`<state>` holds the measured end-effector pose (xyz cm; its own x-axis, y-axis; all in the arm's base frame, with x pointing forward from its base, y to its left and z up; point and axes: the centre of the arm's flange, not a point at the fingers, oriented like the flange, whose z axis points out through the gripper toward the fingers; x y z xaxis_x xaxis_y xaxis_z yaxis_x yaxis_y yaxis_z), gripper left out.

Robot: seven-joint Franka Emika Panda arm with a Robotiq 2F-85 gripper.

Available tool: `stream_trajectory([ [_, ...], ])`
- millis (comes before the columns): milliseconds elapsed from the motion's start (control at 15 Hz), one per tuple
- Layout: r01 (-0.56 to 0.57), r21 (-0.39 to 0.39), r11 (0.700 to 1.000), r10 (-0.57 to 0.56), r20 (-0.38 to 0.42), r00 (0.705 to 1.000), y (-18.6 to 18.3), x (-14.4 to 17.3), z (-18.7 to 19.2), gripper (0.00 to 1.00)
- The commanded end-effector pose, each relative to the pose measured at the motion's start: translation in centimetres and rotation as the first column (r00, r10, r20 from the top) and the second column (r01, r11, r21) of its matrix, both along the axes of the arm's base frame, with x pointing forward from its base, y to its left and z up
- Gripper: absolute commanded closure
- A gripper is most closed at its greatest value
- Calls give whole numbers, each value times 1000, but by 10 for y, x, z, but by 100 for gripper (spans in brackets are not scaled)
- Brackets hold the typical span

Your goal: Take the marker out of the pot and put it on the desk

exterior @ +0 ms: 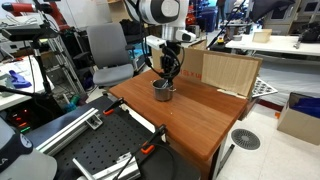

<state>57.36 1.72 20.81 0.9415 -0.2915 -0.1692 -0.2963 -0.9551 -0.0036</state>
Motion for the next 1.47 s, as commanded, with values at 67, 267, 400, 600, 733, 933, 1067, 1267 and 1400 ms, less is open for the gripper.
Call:
stream_trajectory([
  [67,-3,-13,1000,3,-25,1000,7,8,-6,99],
  [267,-4,-9,1000,4,-22,1000,5,8,-4,95],
  [400,-1,-11,1000,1,-17,1000,4,7,-3,95],
  [600,-3,-26,1000,3,5,1000,5,1,3,95],
  [733,-13,-20,1000,14,28,1000,3,-7,12,95],
  [933,-8,-16,1000,9,67,998,-2,-22,34,95],
  [1067,-7,-10,1000,8,99,995,-6,-34,54,95],
  [1267,-11,-1,1000,11,145,989,-12,-52,86,95],
  [1400,-17,5,1000,16,170,985,-10,-64,106,95],
])
